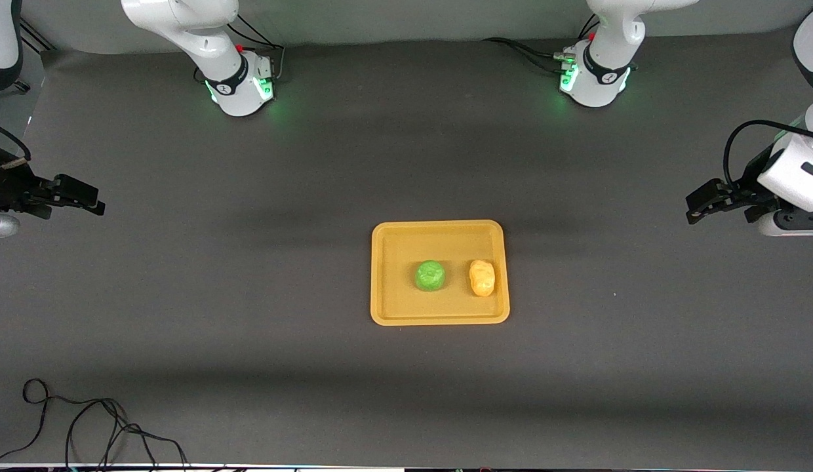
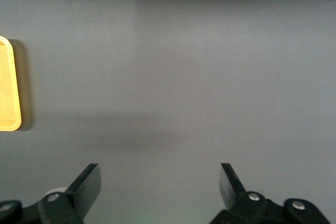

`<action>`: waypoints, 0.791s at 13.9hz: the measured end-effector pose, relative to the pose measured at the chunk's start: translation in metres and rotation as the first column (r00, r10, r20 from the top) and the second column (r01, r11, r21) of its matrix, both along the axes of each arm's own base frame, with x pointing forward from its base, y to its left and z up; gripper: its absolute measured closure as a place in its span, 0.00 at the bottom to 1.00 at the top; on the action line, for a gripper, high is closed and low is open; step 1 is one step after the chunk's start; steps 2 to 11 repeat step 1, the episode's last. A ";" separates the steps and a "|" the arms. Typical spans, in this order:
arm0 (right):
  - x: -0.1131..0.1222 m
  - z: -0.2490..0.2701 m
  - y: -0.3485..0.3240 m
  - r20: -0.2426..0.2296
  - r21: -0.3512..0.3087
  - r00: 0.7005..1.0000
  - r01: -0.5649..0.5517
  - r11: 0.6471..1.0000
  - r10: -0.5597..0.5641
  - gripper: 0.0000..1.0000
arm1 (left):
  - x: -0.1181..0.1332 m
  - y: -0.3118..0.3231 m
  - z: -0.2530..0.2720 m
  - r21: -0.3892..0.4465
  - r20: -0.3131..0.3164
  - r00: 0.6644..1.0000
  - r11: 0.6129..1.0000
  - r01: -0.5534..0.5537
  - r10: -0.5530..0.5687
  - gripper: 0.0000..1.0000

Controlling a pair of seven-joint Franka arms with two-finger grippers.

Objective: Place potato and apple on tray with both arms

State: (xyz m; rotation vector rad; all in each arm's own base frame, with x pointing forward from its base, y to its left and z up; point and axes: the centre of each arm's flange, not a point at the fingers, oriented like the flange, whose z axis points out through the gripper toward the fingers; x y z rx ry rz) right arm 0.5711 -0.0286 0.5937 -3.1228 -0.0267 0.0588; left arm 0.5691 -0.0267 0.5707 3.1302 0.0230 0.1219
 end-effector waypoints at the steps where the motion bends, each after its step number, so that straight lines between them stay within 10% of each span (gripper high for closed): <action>1: 0.000 0.000 0.000 0.000 0.000 1.000 0.000 1.000 0.000 0.00 | 0.000 0.000 0.000 0.000 0.000 1.000 1.000 0.001 -0.001 0.00; 11: 0.000 0.000 0.000 0.000 0.000 1.000 0.000 1.000 0.000 0.00 | 0.000 0.000 0.000 0.000 0.000 1.000 1.000 0.001 -0.001 0.00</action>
